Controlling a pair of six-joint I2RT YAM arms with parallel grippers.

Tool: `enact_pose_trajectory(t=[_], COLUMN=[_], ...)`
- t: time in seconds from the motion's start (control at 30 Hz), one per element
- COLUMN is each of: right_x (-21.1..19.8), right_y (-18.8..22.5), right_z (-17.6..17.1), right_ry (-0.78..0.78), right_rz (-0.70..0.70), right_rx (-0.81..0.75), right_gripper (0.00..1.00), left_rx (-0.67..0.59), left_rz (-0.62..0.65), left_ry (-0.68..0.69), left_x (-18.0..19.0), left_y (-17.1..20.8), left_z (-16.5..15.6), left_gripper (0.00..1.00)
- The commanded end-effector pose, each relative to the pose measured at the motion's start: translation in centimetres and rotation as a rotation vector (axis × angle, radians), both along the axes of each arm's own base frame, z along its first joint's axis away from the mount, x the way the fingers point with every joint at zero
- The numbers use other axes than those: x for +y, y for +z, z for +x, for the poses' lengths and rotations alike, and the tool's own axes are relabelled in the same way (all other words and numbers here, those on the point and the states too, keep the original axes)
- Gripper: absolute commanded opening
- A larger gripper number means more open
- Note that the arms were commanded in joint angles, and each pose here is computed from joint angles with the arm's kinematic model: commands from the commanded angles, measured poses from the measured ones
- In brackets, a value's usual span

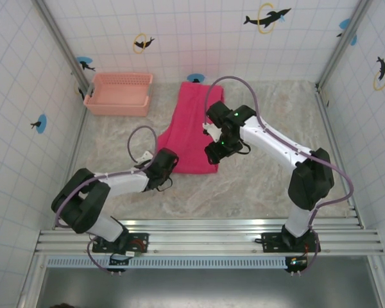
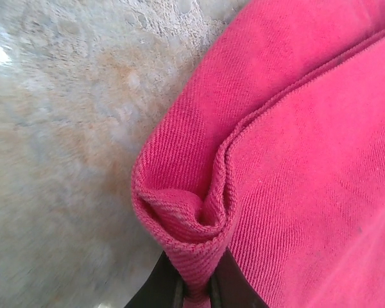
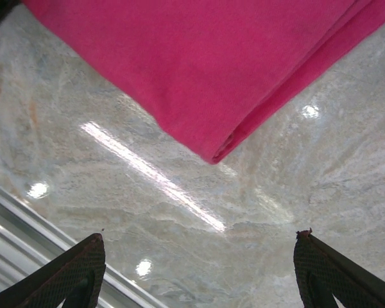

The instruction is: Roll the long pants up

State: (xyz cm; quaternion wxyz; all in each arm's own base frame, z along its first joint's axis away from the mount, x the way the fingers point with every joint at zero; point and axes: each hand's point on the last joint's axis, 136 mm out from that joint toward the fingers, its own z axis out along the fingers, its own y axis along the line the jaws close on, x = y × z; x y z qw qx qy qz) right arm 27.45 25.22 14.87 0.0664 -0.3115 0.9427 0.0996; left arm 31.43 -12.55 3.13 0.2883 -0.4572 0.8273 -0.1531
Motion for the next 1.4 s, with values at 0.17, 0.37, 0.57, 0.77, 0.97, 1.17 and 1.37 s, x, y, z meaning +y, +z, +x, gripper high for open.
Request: enact_pose_trajectory(t=[0.17,0.37,0.57,0.77,0.97,1.17,1.37], right_x=[0.3,1.9,3.0,5.9,8.4,8.9,9.3], right_y=[2.0,1.6,-0.4,-2.6,-4.7,-6.6,-8.1], right_z=[1.6,0.0,-3.1,-5.7,-8.0,-7.8,-7.4], right_ry=[0.137,0.213,0.288,0.404,0.48,0.479,0.495], right_rz=[-0.139,-0.072,-0.034,-0.038,-0.032,-0.044,-0.056], right_rx=[-0.373,-0.544,-0.585,-0.573,-0.501,-0.488,-0.484], right_gripper=[0.83,0.84,0.84,0.83,0.83,0.82,0.82], left_rx=[0.289,0.393,0.434,0.434,0.439,0.424,0.436], left_rz=[0.088,0.098,0.09,0.096,0.095,0.095,0.113], left_ry=[-0.067,-0.034,0.016,0.025,0.011,-0.009,-0.019], left_x=[1.5,2.3,3.9,4.5,3.8,2.9,3.0], left_y=[1.8,2.0,1.8,2.4,2.6,3.6,4.2], left_z=[-4.9,-5.9,-5.7,-4.9,-3.2,-1.3,-1.1], left_gripper=[0.0,0.0,0.0,0.0,0.0,0.0,0.0])
